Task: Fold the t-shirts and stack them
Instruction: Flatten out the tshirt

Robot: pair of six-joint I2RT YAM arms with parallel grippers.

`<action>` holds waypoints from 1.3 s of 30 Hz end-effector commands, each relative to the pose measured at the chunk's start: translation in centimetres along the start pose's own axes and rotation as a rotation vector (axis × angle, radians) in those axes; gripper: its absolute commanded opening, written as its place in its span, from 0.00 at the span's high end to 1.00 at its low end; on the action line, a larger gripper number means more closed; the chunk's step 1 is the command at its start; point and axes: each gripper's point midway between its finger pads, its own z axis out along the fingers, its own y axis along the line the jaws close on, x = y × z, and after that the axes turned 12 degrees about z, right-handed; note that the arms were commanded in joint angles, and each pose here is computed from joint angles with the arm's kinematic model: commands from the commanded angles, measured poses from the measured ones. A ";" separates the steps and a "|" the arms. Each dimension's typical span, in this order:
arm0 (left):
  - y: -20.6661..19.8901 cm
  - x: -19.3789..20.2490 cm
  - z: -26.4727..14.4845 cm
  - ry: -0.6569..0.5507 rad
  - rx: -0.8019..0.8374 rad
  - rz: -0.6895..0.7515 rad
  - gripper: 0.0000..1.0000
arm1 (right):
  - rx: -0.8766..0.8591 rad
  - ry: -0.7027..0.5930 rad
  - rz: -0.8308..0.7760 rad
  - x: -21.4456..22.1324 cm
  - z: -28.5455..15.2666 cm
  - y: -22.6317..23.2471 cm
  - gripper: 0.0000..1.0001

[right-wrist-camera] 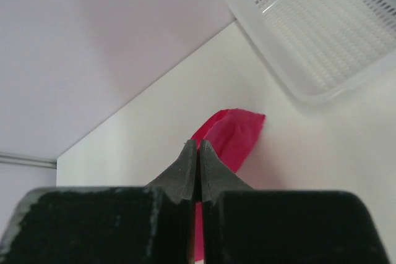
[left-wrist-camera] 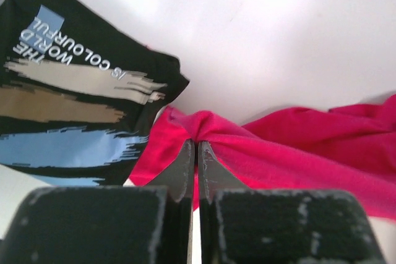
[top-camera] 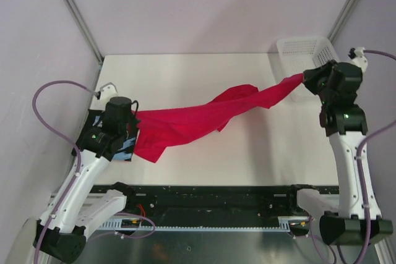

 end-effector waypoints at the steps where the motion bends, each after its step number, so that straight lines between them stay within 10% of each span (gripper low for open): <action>1: -0.5 -5.2 -2.3 -0.136 0.057 -0.027 1.00 | 0.020 0.040 -0.041 -0.4 -2.8 -1.2 1.00; 21: -1.0 -15.2 -13.6 -0.446 0.323 -0.119 1.00 | -0.354 -0.314 0.022 -12.9 -17.5 11.4 1.00; 31: -6.1 -13.4 -3.8 -0.273 0.269 -0.069 1.00 | -0.372 -0.125 0.065 -8.3 -6.5 10.3 1.00; 39: -13.1 -23.7 3.1 -0.383 0.384 -0.069 1.00 | -0.491 -0.148 0.120 -9.5 2.4 14.7 1.00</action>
